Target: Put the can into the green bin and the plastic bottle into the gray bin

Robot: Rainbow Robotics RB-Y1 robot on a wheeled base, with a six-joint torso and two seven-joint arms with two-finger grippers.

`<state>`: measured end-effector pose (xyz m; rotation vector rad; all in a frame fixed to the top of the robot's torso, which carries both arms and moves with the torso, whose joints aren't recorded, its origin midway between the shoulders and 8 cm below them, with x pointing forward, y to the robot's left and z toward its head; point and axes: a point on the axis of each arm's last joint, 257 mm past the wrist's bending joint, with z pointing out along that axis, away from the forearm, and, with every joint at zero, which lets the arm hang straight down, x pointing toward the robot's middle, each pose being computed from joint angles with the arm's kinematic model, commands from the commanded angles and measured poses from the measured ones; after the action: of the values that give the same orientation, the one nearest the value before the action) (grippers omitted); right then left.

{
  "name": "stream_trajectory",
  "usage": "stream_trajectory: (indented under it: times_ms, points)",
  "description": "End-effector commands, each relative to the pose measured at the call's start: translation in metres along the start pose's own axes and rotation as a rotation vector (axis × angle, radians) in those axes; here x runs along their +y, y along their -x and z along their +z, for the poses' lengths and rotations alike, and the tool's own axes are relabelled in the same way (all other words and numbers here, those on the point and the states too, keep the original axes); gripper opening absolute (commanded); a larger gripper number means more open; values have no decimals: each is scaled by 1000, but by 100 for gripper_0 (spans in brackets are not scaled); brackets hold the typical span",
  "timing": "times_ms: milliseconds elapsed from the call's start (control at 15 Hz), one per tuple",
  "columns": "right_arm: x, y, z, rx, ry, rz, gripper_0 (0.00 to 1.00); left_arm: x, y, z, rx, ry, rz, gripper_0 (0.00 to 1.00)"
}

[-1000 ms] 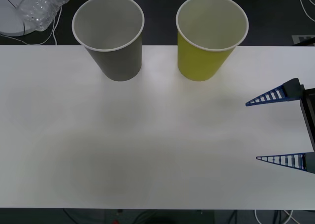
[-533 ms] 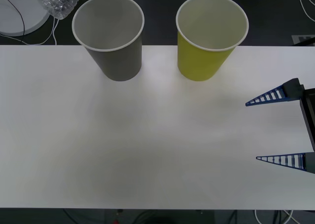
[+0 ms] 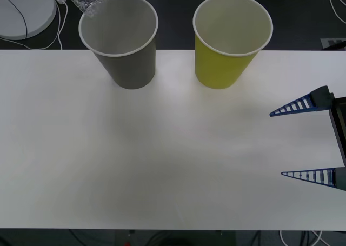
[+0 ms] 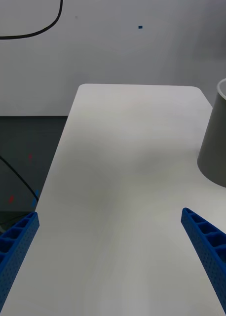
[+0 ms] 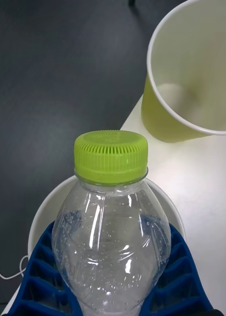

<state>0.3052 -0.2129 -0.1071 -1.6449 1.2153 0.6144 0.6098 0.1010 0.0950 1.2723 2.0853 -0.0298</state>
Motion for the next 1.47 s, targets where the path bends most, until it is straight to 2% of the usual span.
stream_trajectory:
  times_ms: [67,267,333,400,467,1467]
  points:
    - [0,0,0,0,0,0,100,-3,2,4,4,2,11,0]
    - [0,0,0,0,0,0,100,-2,1,5,10,4,17,0]
    - [0,0,0,0,0,0,100,-1,0,4,10,5,21,13]
    - [0,0,0,0,0,0,100,-1,1,4,9,5,20,92]
    - [0,0,0,0,0,0,100,-1,-1,5,10,4,20,100]
    - [0,0,0,0,0,0,100,-1,-2,4,12,3,23,100]
